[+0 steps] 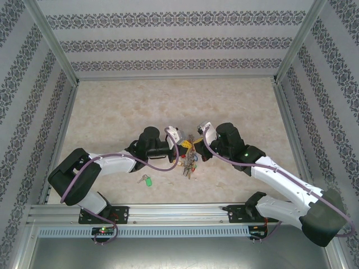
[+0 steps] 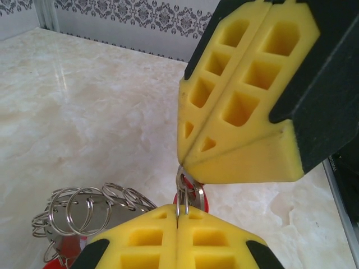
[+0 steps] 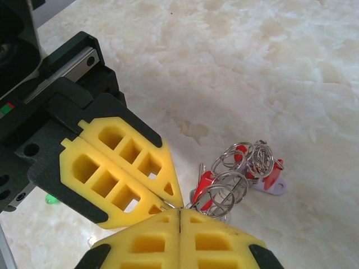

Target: Put the keys on the keyring

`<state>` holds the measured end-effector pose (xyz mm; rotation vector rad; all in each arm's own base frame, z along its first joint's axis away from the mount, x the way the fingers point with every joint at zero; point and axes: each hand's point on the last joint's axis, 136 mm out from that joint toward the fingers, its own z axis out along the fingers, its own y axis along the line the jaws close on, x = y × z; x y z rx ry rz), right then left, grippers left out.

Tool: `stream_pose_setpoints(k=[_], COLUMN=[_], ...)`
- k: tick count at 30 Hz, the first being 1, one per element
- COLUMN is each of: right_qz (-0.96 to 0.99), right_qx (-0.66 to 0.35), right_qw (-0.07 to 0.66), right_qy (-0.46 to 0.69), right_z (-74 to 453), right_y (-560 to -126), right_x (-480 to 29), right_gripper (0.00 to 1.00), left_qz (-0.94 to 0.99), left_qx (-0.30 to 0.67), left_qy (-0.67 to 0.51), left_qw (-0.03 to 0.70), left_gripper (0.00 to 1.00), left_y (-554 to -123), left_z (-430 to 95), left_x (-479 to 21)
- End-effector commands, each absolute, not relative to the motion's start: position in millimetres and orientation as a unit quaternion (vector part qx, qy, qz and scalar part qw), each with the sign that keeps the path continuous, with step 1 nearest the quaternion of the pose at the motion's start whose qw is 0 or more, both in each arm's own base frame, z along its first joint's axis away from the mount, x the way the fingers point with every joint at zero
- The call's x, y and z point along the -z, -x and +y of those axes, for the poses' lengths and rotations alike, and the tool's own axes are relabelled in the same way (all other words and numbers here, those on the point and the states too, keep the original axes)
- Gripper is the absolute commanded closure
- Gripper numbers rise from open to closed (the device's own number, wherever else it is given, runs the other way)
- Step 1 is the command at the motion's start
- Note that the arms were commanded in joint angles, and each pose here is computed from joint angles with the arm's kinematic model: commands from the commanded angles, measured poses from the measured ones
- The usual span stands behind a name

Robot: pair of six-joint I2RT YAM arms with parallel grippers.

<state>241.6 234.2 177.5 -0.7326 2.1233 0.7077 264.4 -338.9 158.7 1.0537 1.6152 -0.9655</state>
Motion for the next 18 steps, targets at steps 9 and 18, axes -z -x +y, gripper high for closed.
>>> stream_pose_setpoints(k=[9,18], right_qz=[0.829,0.822], right_qx=[-0.270,-0.283], right_qw=[0.397,0.403], right_qy=[0.288,0.285], right_z=[236.6,240.0], right_y=[-244.3,-244.0], right_x=[-183.7,-190.5], right_gripper=[1.00,1.00], left_qz=[0.641,0.640], left_qx=[0.395,0.393], left_qy=[-0.413,-0.413], left_qw=[0.512,0.515], left_gripper=[1.00,1.00], left_y=[-259.8,-262.9], left_z=[-332.3,-334.2], left_x=[-163.3,-165.6])
